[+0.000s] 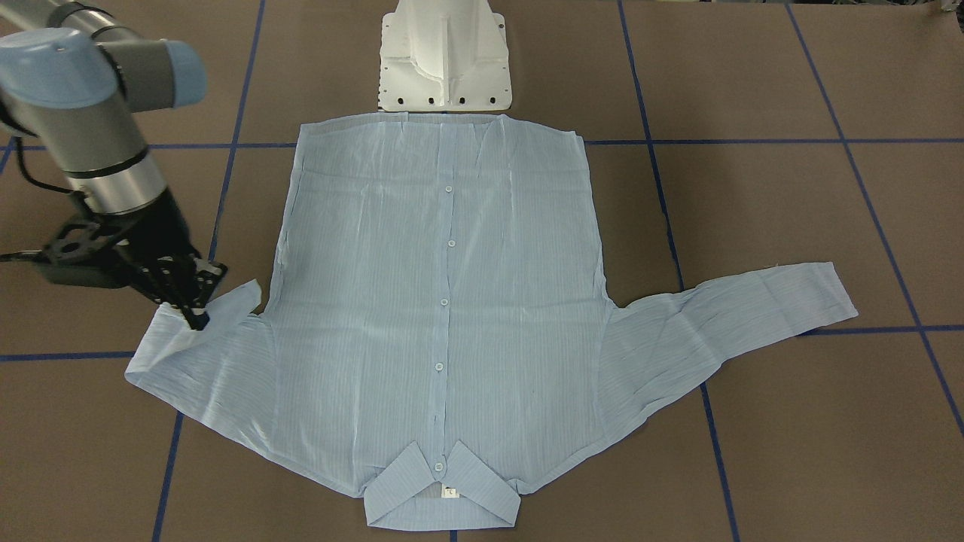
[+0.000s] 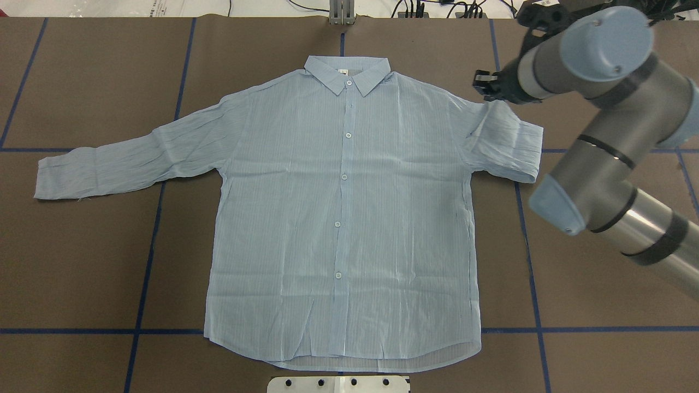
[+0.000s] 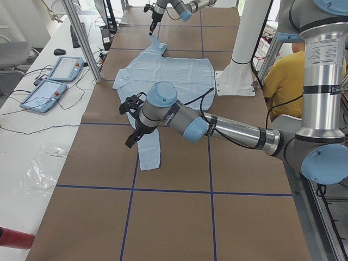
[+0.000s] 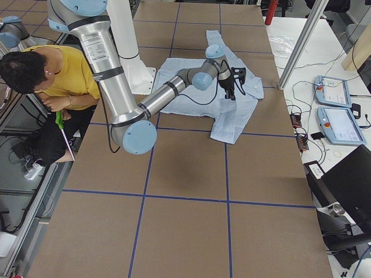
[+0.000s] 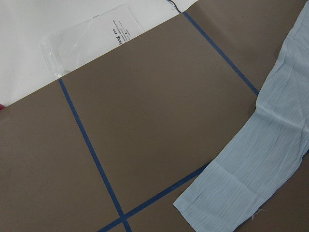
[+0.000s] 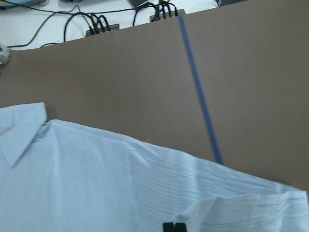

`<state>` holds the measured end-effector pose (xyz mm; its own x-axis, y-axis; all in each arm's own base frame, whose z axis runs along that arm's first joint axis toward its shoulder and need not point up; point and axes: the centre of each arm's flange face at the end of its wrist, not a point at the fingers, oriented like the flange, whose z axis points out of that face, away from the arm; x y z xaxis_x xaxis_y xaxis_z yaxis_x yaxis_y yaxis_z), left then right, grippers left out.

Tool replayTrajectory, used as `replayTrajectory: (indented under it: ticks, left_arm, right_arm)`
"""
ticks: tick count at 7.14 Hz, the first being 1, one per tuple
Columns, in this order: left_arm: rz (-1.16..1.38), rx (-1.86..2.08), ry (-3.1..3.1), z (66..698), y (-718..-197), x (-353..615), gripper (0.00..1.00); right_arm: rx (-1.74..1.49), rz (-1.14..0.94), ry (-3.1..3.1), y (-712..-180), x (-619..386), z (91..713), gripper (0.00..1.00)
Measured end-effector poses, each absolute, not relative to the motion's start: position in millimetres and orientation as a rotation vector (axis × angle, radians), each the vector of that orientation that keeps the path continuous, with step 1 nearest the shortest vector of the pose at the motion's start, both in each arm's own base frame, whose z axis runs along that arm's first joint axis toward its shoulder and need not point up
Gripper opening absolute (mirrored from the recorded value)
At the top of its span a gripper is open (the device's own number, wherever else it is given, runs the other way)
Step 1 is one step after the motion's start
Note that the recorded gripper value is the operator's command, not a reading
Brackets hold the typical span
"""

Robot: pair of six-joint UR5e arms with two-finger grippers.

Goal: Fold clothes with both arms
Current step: 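Grasp the sleeve cuff nearest the right gripper and fold it across the chest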

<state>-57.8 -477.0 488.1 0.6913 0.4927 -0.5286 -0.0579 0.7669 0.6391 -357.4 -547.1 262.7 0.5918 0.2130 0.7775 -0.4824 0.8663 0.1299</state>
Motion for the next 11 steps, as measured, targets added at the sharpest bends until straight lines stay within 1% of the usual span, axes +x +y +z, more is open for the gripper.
replayTrajectory:
  ticks: [1,2,3,5,7,8,9,11]
  left_arm:
    - [0.331,0.632,0.752,489,-477,-58,1.00]
    - [0.330,0.630,0.753,490,-476,-58,1.00]
    - [0.329,0.628,0.753,491,-476,-58,1.00]
    - [0.329,0.627,0.753,491,-476,-58,1.00]
    - [0.329,0.627,0.753,491,-475,-58,1.00]
    - [0.329,0.626,0.753,491,-475,-58,1.00]
    - [0.329,0.626,0.753,492,-475,-58,1.00]
    - [0.328,0.624,0.754,492,-475,-58,1.00]
  right_arm:
    - [0.364,0.456,-0.854,-544,-402,219,0.00]
    - [0.408,0.482,-0.859,-543,-440,190,0.00]
    - [0.478,0.492,-0.880,-546,-486,173,0.00]
    - [0.578,0.495,-0.960,-547,-580,163,0.00]
    - [0.584,0.493,-1.021,-521,-627,136,0.00]
    - [0.588,0.488,-1.035,-508,-640,125,0.39]
    - [0.590,0.487,-1.040,-499,-650,120,0.99]
    - [0.563,0.506,-1.032,-492,-658,119,1.00]
